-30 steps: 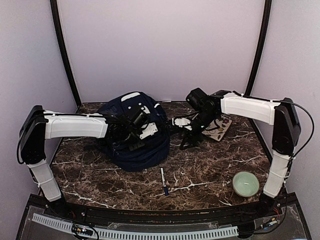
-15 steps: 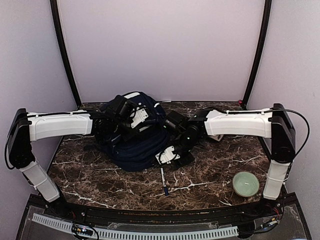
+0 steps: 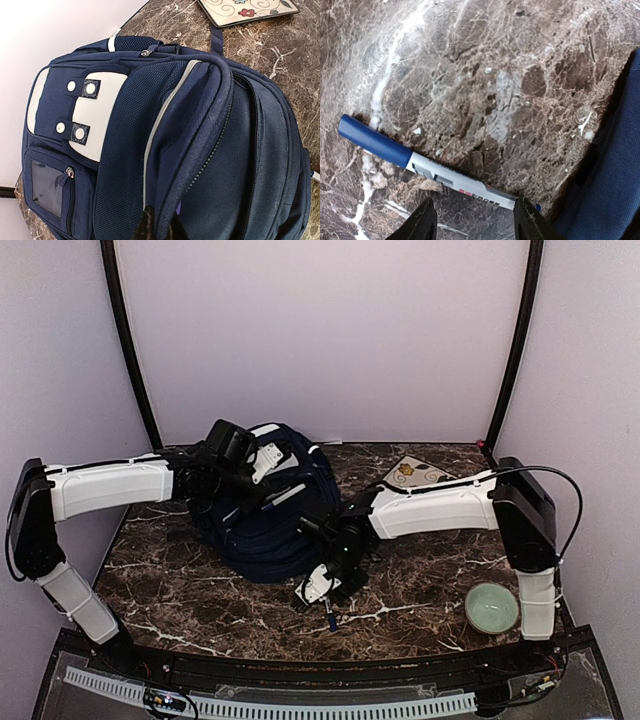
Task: Pack the student bag
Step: Pick up the upper front pocket of the student bag, then rotate the pen at the center of the board.
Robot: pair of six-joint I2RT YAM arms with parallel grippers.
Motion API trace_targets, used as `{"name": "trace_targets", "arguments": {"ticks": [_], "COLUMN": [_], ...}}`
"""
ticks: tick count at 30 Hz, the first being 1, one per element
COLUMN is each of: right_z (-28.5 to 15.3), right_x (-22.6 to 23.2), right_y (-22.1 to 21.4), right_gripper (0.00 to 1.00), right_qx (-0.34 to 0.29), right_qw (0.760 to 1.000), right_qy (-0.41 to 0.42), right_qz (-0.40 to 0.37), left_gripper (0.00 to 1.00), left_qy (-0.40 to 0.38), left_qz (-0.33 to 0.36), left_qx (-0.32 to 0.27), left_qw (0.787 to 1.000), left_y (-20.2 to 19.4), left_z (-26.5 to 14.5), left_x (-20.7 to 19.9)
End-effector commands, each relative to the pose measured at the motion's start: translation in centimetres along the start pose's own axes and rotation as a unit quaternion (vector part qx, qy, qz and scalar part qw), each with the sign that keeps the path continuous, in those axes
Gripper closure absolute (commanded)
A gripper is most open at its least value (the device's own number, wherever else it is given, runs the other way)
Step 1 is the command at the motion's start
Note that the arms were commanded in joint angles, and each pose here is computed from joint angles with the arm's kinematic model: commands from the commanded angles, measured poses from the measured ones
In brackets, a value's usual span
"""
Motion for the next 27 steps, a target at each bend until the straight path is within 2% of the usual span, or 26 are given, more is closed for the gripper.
{"name": "trace_targets", "arguments": {"ticks": [1, 7, 11, 15, 22, 27], "right_z": [0.2, 0.7, 1.3, 2.0, 1.8, 1.5], "right_x": [-0.4, 0.5, 1.5, 2.2, 2.2, 1.7], "right_y": [0.9, 1.3, 2.0, 1.8, 1.3, 1.4], "right_gripper": [0.47, 0.47, 0.48, 0.55, 0.67, 0.71], "right_qx": [-0.004, -0.004, 0.000, 0.024, 0.052, 0.062], "right_qw": [1.000, 1.000, 0.997, 0.994, 0.990, 0.980], "right_qy": [-0.005, 0.020, 0.068, 0.102, 0.099, 0.076], "right_qz": [-0.012, -0.007, 0.022, 0.044, 0.083, 0.175], "left_gripper": [1.00, 1.00, 0.99, 0.99, 0.99, 0.99], "left_qy": [0.026, 0.030, 0.029, 0.029, 0.031, 0.032], "left_qz": [-0.027, -0.031, -0.033, -0.033, -0.033, -0.033], "left_qx": [-0.036, -0.038, -0.041, -0.042, -0.042, -0.041], "left_qw": [0.999, 0.998, 0.998, 0.998, 0.998, 0.998], "left_y": [1.1, 1.0, 1.0, 1.0, 1.0, 0.9], "left_z": [-1.8, -2.0, -2.3, -2.3, -2.4, -2.5], "left_x": [1.9, 2.3, 2.4, 2.4, 2.5, 2.5]}}
Point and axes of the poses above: each gripper's point midway between its finger pads, its own z axis out along the fingers, its own x axis along the line the jaws close on, y = z × x, the point moved 6 cm from there along -z, back along the fingers, and after that the axes turned 14 degrees about z, right-handed, at the moved point
